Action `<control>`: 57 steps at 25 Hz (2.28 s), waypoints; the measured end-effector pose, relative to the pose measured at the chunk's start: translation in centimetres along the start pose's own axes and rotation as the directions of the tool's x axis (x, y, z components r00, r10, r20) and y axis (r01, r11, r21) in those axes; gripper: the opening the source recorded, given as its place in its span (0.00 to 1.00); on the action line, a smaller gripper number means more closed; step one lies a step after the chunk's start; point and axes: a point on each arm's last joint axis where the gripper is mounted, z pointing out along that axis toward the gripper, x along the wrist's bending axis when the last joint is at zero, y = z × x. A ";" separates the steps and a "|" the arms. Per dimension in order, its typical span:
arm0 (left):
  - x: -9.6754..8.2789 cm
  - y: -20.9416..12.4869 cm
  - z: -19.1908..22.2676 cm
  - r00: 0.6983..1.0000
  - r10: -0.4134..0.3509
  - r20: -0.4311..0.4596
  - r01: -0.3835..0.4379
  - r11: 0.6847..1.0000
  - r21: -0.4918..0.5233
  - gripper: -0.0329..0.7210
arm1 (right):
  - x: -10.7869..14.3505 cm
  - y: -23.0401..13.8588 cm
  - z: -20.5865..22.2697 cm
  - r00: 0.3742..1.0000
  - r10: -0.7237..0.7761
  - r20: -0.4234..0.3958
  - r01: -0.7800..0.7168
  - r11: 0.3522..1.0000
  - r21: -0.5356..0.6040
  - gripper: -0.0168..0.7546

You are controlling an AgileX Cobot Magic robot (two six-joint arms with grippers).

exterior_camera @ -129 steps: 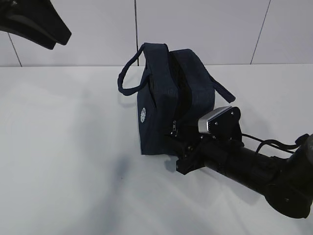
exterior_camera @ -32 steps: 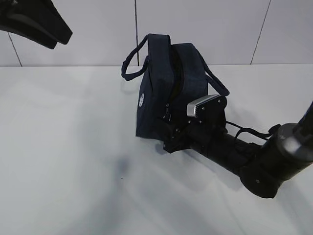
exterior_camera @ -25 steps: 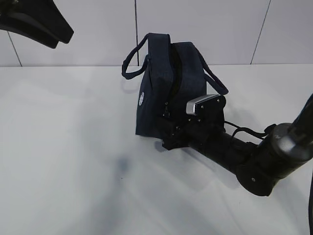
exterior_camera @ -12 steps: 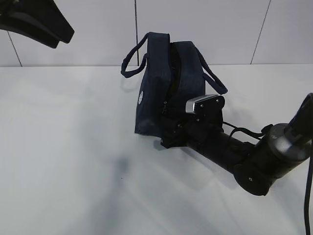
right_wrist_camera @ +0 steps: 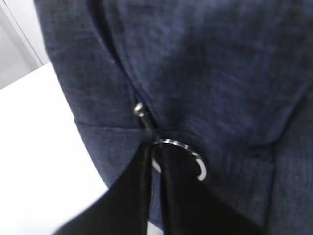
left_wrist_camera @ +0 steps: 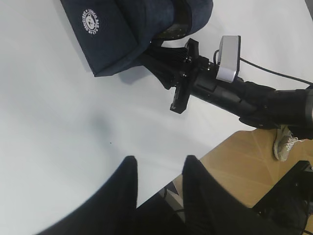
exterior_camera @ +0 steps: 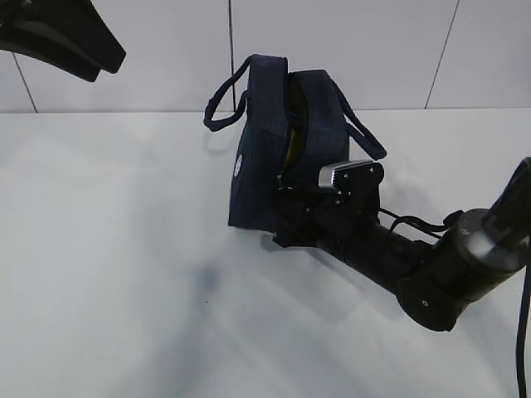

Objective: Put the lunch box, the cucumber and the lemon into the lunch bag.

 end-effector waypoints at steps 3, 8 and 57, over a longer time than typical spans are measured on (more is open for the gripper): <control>0.0 0.0 0.0 1.000 0.001 -0.004 -0.001 1.000 0.001 0.35 | 0.0 0.0 0.0 0.999 0.047 0.001 -0.047 0.999 0.002 0.03; 0.1 0.0 0.0 1.000 0.005 -0.014 -0.005 1.000 0.002 0.35 | 0.5 -0.2 -1.1 0.998 0.058 -0.025 -0.057 0.998 0.033 0.03; -1.7 -0.3 0.9 0.998 0.054 0.045 -0.055 0.998 0.026 0.35 | -0.5 -0.5 0.9 0.998 -0.053 0.025 0.053 0.999 0.000 0.55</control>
